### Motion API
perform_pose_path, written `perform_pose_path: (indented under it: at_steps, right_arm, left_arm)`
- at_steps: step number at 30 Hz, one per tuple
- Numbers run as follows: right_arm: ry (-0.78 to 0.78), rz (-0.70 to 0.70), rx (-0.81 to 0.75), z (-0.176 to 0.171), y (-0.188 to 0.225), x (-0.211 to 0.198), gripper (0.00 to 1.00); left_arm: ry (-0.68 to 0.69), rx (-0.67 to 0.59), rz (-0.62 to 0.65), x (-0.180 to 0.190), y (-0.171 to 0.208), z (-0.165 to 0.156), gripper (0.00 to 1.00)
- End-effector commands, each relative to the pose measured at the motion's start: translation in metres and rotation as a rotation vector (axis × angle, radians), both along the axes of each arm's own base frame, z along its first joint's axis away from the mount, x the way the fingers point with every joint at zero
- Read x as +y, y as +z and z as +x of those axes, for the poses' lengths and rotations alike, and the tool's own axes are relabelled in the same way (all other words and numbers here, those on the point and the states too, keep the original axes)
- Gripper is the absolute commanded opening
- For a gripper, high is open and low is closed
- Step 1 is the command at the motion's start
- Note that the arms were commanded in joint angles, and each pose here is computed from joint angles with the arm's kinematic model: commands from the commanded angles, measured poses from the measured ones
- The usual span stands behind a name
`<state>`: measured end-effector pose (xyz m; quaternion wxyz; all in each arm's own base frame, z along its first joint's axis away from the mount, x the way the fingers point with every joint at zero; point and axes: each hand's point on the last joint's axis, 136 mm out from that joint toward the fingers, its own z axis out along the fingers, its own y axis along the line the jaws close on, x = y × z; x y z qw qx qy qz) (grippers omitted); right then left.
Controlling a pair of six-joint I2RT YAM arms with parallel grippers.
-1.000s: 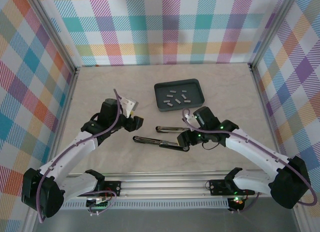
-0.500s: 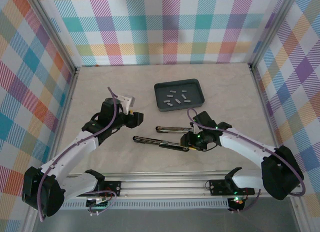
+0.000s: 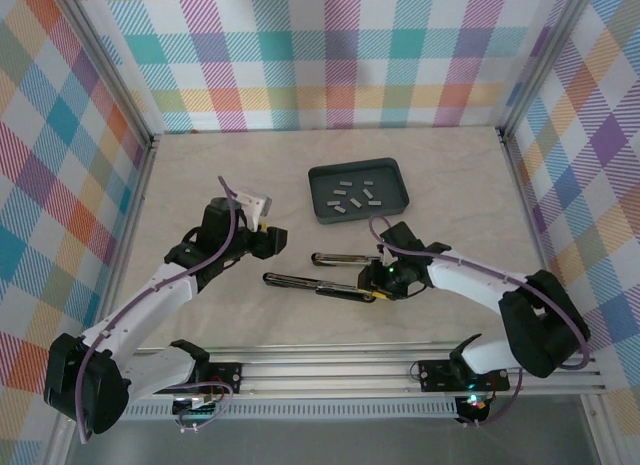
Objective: Load the staples into the stapler
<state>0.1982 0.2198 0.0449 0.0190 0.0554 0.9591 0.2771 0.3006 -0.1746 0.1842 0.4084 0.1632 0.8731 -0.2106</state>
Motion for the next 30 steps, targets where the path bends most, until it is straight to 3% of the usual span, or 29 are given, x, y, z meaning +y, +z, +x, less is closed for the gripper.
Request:
perform_pose_path:
  at_steps: [1,11,19,30]
  right_arm:
    - [0.031,0.108,-0.012,0.008,0.015,0.028,0.41]
    - [0.138,0.117,-0.007,0.008,0.022,0.071,0.42]
    - [0.268,-0.072,-0.145,0.021,0.064,0.038,0.45]
    - [0.460,-0.255,-0.411,0.130,0.134,-0.001,0.42]
  left_arm:
    - [-0.013,-0.033,-0.010,-0.002,0.012,0.004,0.62]
    - [-0.027,-0.041,-0.023,-0.006,0.022,0.006,0.63]
    - [-0.013,-0.014,0.016,0.000,0.041,0.006,0.65]
    - [-0.063,0.078,-0.011,-0.022,0.059,0.030,0.64]
